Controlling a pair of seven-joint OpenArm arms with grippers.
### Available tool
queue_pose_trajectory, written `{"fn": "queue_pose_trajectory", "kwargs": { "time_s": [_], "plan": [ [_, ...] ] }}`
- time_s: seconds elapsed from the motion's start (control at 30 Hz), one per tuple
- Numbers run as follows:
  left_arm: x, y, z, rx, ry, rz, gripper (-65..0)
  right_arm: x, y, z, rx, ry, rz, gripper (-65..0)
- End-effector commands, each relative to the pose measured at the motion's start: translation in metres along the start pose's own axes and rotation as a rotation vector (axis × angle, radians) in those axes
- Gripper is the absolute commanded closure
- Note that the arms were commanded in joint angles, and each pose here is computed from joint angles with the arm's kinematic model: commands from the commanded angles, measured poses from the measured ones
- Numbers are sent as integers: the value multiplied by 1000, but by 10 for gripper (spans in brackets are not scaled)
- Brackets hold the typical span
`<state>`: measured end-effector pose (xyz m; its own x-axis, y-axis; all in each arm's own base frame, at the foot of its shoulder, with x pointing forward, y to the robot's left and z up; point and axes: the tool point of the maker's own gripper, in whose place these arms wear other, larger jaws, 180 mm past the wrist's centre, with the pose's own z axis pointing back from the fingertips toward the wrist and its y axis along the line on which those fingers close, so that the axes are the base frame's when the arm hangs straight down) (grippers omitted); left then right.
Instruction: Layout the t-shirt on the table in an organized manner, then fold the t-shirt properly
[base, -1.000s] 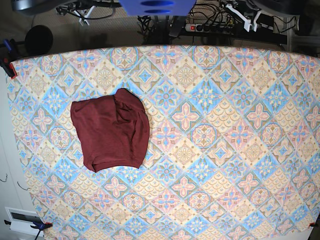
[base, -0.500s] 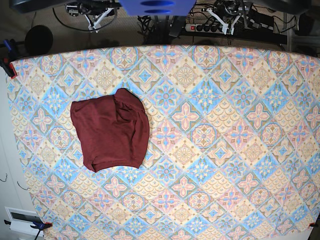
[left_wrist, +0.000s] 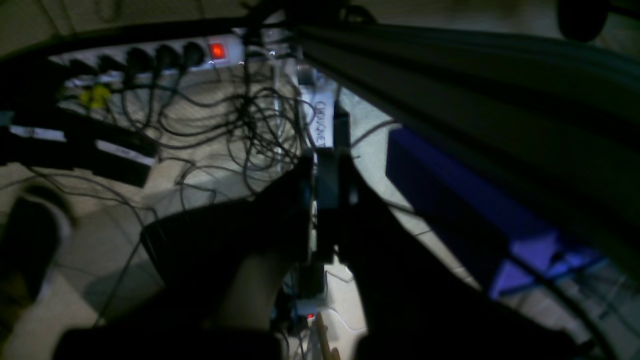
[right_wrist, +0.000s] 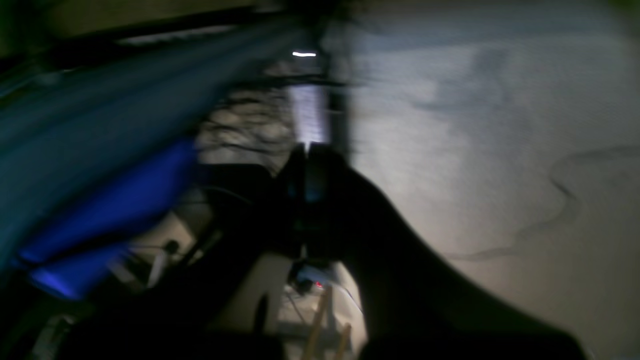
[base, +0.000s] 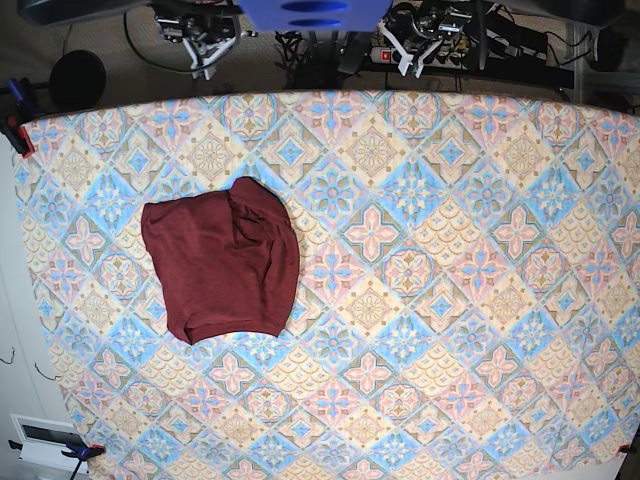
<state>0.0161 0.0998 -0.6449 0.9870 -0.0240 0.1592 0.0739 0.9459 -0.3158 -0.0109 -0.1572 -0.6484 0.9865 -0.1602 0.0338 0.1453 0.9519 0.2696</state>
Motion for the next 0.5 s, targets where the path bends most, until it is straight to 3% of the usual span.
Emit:
{"fn": "queue_pose_trajectory", "kwargs": {
  "time_s": [0.0,0.33,0.47],
  "plan": [
    [13,1,0,-5,-30,-2,0,-7,22,-5,54,14,-5,-7],
    [22,0,-2,-6,-44,-5,0,-11,3,1,24,56,0,-7],
    [21,-1,-2,-7,-43,-3,0,16,-4,2,12,34,20,-7]
  ]
}}
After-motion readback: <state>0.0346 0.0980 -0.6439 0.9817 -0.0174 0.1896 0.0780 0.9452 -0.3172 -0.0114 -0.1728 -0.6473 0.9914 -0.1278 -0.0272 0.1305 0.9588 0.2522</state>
